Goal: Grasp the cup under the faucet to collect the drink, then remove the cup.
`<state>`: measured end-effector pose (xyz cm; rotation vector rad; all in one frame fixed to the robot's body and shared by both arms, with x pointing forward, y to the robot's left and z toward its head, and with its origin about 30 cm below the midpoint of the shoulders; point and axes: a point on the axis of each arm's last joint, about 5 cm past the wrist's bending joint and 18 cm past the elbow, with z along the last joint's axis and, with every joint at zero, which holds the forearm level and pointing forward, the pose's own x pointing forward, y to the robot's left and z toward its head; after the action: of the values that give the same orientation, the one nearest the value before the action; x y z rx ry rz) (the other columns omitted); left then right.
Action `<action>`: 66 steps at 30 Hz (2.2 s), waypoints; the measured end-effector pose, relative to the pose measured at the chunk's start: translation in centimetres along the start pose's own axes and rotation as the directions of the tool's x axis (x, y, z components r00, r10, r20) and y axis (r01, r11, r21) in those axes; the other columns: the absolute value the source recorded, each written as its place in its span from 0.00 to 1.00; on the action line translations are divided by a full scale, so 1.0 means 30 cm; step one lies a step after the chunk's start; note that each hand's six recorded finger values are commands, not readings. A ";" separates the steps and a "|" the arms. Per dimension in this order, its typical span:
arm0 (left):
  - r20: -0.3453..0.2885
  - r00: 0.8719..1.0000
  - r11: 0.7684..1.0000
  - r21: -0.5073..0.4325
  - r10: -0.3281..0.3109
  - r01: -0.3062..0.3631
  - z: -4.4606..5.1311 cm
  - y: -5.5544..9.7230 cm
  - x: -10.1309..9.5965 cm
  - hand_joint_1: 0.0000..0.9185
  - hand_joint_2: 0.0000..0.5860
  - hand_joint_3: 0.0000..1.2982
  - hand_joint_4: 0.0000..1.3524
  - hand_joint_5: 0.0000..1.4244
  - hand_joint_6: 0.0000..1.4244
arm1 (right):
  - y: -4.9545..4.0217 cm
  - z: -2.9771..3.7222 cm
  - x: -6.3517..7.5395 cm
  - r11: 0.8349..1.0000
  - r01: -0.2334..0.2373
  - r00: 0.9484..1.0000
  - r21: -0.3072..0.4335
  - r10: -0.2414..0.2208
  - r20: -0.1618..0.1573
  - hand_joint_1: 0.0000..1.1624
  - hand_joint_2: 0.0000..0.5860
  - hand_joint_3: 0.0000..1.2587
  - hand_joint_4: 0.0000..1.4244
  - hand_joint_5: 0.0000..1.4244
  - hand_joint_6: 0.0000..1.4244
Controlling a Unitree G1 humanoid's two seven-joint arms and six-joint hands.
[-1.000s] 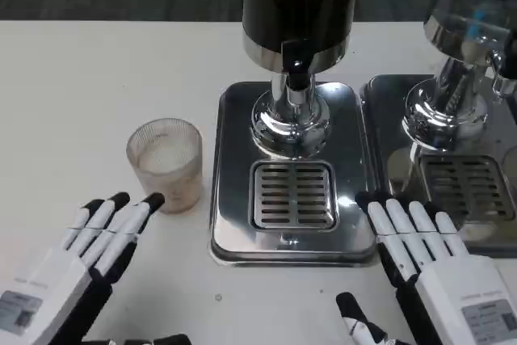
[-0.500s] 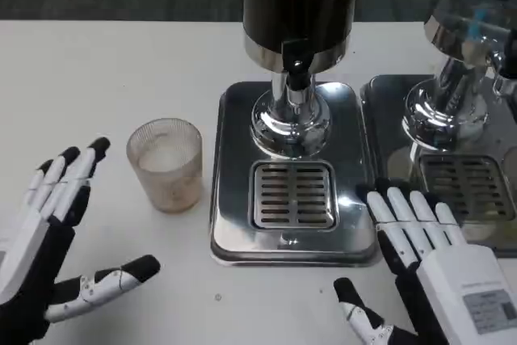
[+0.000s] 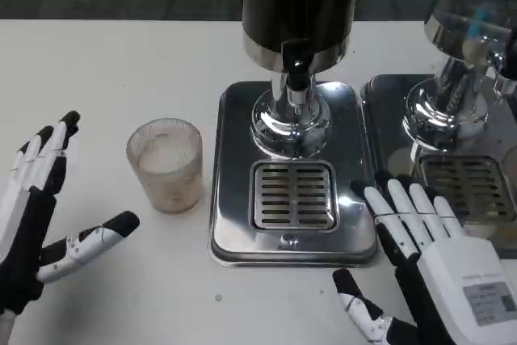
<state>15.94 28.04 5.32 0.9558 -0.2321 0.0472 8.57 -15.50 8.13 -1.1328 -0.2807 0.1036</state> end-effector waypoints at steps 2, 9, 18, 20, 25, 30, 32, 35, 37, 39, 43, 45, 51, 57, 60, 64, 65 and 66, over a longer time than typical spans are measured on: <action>-0.012 1.000 1.000 -0.009 0.004 -0.004 -0.006 -0.004 0.009 0.09 0.04 0.00 0.00 0.01 0.03 | 0.000 0.001 0.000 1.000 0.001 1.000 0.001 -0.001 -0.001 0.26 0.72 0.08 0.00 0.00 0.02; -0.037 0.999 1.000 -0.017 -0.009 0.008 -0.019 -0.012 0.057 0.16 0.04 0.00 0.00 0.05 0.06 | -0.001 0.010 0.006 1.000 0.015 1.000 0.013 -0.015 0.000 0.28 0.72 0.09 0.00 0.00 0.02; -0.069 0.994 0.996 -0.024 -0.082 0.081 -0.029 -0.023 0.105 0.20 0.04 0.00 0.00 0.09 0.09 | 0.005 0.023 0.014 0.999 0.026 1.000 0.034 -0.026 0.009 0.29 0.72 0.10 0.01 0.01 0.04; -0.072 0.993 0.995 -0.027 -0.094 0.092 -0.029 -0.027 0.110 0.20 0.04 0.00 0.00 0.10 0.10 | 0.005 0.025 0.015 0.999 0.026 1.000 0.036 -0.027 0.012 0.29 0.72 0.10 0.01 0.01 0.04; -0.092 0.987 0.991 -0.039 -0.133 0.130 -0.026 -0.041 0.136 0.22 0.04 0.00 0.00 0.12 0.12 | 0.004 0.027 0.022 0.999 0.032 0.999 0.039 -0.033 0.024 0.29 0.72 0.10 0.02 0.02 0.05; -0.093 0.981 0.985 -0.043 -0.168 0.165 -0.019 -0.048 0.162 0.22 0.05 0.00 0.01 0.13 0.12 | 0.004 0.029 0.026 0.998 0.035 0.999 0.043 -0.036 0.035 0.29 0.72 0.11 0.03 0.02 0.06; -0.095 0.979 0.984 -0.049 -0.178 0.174 -0.015 -0.050 0.175 0.22 0.06 0.00 0.02 0.14 0.13 | 0.003 0.029 0.027 0.998 0.036 0.999 0.043 -0.038 0.036 0.29 0.72 0.11 0.03 0.02 0.06; -0.101 0.978 0.982 -0.063 -0.184 0.178 -0.010 -0.052 0.192 0.22 0.06 0.00 0.03 0.15 0.13 | 0.003 0.029 0.028 0.998 0.037 0.999 0.045 -0.039 0.038 0.29 0.72 0.11 0.03 0.02 0.06; -0.104 0.977 0.981 -0.067 -0.186 0.180 -0.008 -0.052 0.202 0.22 0.06 0.01 0.03 0.16 0.13 | 0.004 0.030 0.029 0.998 0.037 0.998 0.047 -0.039 0.040 0.29 0.72 0.11 0.03 0.03 0.06; -0.109 0.975 0.980 -0.068 -0.195 0.188 -0.006 -0.054 0.209 0.22 0.06 0.03 0.05 0.16 0.15 | 0.004 0.032 0.029 0.998 0.037 0.998 0.050 -0.039 0.040 0.29 0.72 0.11 0.03 0.03 0.07; -0.119 0.968 0.974 -0.074 -0.220 0.212 -0.003 -0.063 0.215 0.22 0.06 0.04 0.05 0.18 0.15 | 0.004 0.032 0.029 0.998 0.038 0.998 0.056 -0.041 0.038 0.29 0.72 0.12 0.04 0.03 0.07; -0.117 0.967 0.973 -0.074 -0.227 0.220 0.002 -0.066 0.225 0.22 0.06 0.04 0.06 0.18 0.15 | 0.005 0.033 0.030 0.998 0.039 0.998 0.058 -0.042 0.039 0.29 0.72 0.12 0.04 0.03 0.07; -0.100 0.967 0.971 -0.070 -0.235 0.228 0.017 -0.067 0.255 0.23 0.07 0.05 0.06 0.19 0.16 | 0.007 0.036 0.031 0.997 0.041 0.998 0.068 -0.044 0.037 0.29 0.72 0.12 0.04 0.04 0.08; -0.095 0.965 0.969 -0.078 -0.243 0.236 0.031 -0.082 0.269 0.23 0.08 0.06 0.08 0.20 0.17 | 0.008 0.036 0.033 0.997 0.041 0.998 0.071 -0.044 0.036 0.29 0.72 0.12 0.04 0.04 0.08; -0.096 0.963 0.966 -0.077 -0.253 0.246 0.037 -0.088 0.276 0.25 0.09 0.07 0.11 0.23 0.19 | 0.008 0.036 0.033 0.997 0.042 0.998 0.072 -0.044 0.035 0.29 0.72 0.12 0.04 0.04 0.09; -0.095 0.962 0.965 -0.078 -0.257 0.250 0.046 -0.097 0.286 0.28 0.12 0.11 0.14 0.26 0.22 | 0.008 0.035 0.033 0.996 0.043 0.998 0.076 -0.045 0.033 0.29 0.72 0.12 0.04 0.04 0.09; -0.094 0.961 0.965 -0.079 -0.259 0.252 0.048 -0.099 0.286 0.29 0.13 0.11 0.15 0.27 0.23 | 0.007 0.035 0.033 0.996 0.044 0.998 0.078 -0.046 0.031 0.29 0.72 0.12 0.04 0.04 0.09; -0.094 0.961 0.964 -0.079 -0.260 0.253 0.049 -0.100 0.287 0.30 0.13 0.12 0.16 0.27 0.23 | 0.007 0.034 0.033 0.996 0.044 0.998 0.081 -0.047 0.029 0.29 0.72 0.12 0.04 0.04 0.09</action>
<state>24.48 24.58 5.58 0.9082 -0.0125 -0.1487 9.26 -14.28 8.51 -1.0452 -0.3270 0.0912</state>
